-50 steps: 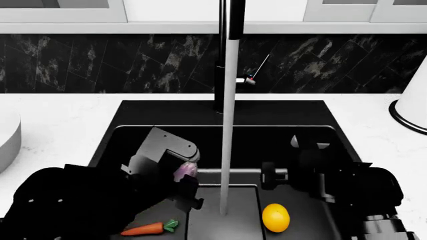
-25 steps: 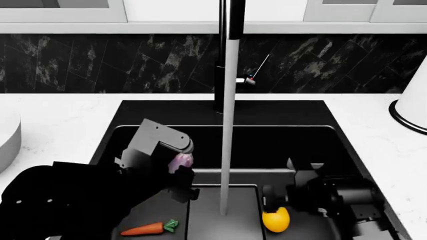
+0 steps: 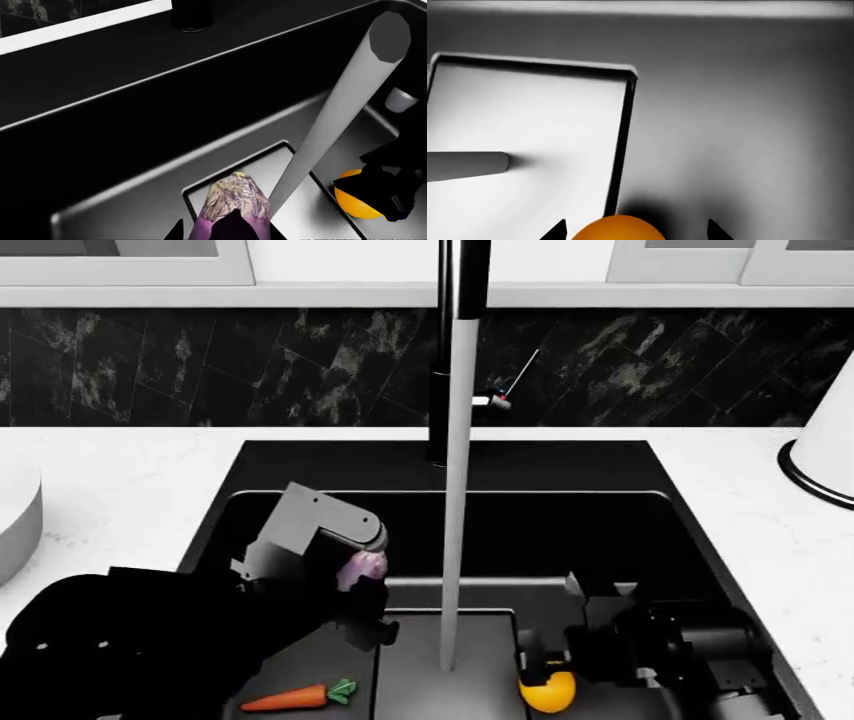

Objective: Pick the eggplants and oranges from the sink and place them in one bowl. Place the carrot in the other bowl. Then turn off the sink faucet.

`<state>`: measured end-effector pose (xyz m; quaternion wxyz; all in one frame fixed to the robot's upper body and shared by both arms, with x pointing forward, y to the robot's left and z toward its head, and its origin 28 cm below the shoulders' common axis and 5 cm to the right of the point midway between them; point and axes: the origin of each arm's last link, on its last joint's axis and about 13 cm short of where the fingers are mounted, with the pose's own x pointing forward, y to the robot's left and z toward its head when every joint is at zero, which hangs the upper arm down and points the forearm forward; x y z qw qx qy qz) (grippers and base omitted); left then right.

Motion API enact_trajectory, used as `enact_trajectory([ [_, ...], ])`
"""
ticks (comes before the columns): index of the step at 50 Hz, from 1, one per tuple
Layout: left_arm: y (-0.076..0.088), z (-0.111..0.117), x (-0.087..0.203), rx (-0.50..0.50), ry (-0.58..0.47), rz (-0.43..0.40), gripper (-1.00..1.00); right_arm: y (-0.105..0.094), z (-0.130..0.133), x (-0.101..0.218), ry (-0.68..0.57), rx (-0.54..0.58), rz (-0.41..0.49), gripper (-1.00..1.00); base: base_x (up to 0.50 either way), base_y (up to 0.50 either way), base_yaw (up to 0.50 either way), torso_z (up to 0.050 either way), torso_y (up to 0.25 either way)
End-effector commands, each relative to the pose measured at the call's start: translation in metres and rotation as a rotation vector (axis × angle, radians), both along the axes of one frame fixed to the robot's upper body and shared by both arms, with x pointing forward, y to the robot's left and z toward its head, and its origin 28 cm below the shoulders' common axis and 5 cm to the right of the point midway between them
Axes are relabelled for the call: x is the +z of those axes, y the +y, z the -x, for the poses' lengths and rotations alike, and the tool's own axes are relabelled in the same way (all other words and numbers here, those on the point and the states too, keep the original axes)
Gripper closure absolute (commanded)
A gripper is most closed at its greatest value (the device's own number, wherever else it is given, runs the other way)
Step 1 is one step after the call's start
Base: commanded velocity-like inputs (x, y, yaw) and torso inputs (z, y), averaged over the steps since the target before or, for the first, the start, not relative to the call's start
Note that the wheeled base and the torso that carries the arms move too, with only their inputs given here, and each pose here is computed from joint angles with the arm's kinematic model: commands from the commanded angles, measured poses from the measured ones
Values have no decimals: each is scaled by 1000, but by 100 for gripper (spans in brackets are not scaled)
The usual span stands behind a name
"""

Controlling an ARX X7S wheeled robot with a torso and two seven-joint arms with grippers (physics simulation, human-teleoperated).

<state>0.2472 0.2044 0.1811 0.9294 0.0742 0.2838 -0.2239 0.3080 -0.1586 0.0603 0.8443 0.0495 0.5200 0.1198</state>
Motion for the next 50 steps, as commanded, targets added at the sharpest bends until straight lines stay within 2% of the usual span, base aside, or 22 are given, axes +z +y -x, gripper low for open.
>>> enact_trajectory([
  [1, -1, -1, 0, 9, -2, 0, 100, -2, 10, -8, 46, 20, 16, -100, 0, 0, 0, 0, 0],
  [6, -2, -2, 1, 9, -3, 0, 100, -3, 9, -7, 22, 16, 24, -100, 0, 0, -1, 0, 0],
  [7, -2, -2, 1, 8, -2, 0, 100, -4, 8, -6, 15, 9, 30, 100, 0, 0, 0, 0, 0],
  [18, 0, -4, 1, 23, -7, 6, 100, -2, 5, 4, -21, 43, 71, 100, 0, 0, 0, 0, 0],
  [23, -1, -4, 2, 24, -10, 8, 100, -3, 1, 18, -69, 38, 76, 100, 0, 0, 0, 0, 0],
  [24, 0, -5, 3, 25, -11, 9, 100, -3, -1, 26, -193, 24, -13, 100, 0, 0, 0, 0, 0],
  [26, -1, -5, 2, 25, -12, 10, 100, -3, -2, 37, -183, 53, 37, 100, 0, 0, 0, 0, 0],
  [28, 0, -6, 4, 34, -15, 23, 100, -2, -2, 47, -229, 54, 32, 100, 0, 0, 0, 0, 0],
  [34, 0, -10, 6, 32, -58, 4, 100, -1, 0, 79, -352, 98, 104, 100, 0, 0, 0, 0, 0],
  [35, 1, -10, 6, 18, -75, 0, 100, -2, 1, 85, -385, 93, 104, 100, 0, 0, 0, 0, 0],
  [36, 2, -11, 7, 25, -75, 7, 100, -3, 1, 90, -441, 86, 144, 100, 0, 0, 0, 0, 0],
  [37, 2, -10, 8, 9, -74, 45, 100, -5, 3, 95, -492, 133, 194, 100, 0, 0, 0, 0, 0],
  [40, 3, -13, 11, 28, -103, 67, 100, -9, 7, 102, -566, 96, 213, 100, 0, 0, 0, 0, 0],
  [41, 4, -14, 11, 25, -103, 64, 100, -9, 9, 106, -616, 84, 136, 100, 0, 0, 0, 0, 0],
  [42, 5, -14, 12, 25, -109, 65, 100, -9, 10, 109, -627, 71, 126, 100, 0, 0, 0, 0, 0],
  [43, 6, -15, 13, 29, -111, 69, 100, -11, 12, 113, -663, 81, 183, 100, 0, 0, 0, 0, 0],
  [45, 7, -17, 16, 51, -134, 84, 100, -14, 15, 119, -692, 64, 194, 100, 0, 0, 0, 0, 0],
  [46, 7, -17, 19, 57, -150, 90, 100, -17, 17, 124, -716, 7, 193, 100, 0, 0, 0, 0, 0],
  [47, 8, -18, 21, 60, -156, 97, 100, -17, 18, 125, -729, 51, 203, 100, 0, 0, 0, 0, 0],
  [50, 8, -18, 27, 57, -190, 114, 100, -18, 24, 131, -775, 32, 128, 100, 0, 0, 0, 0, 0],
])
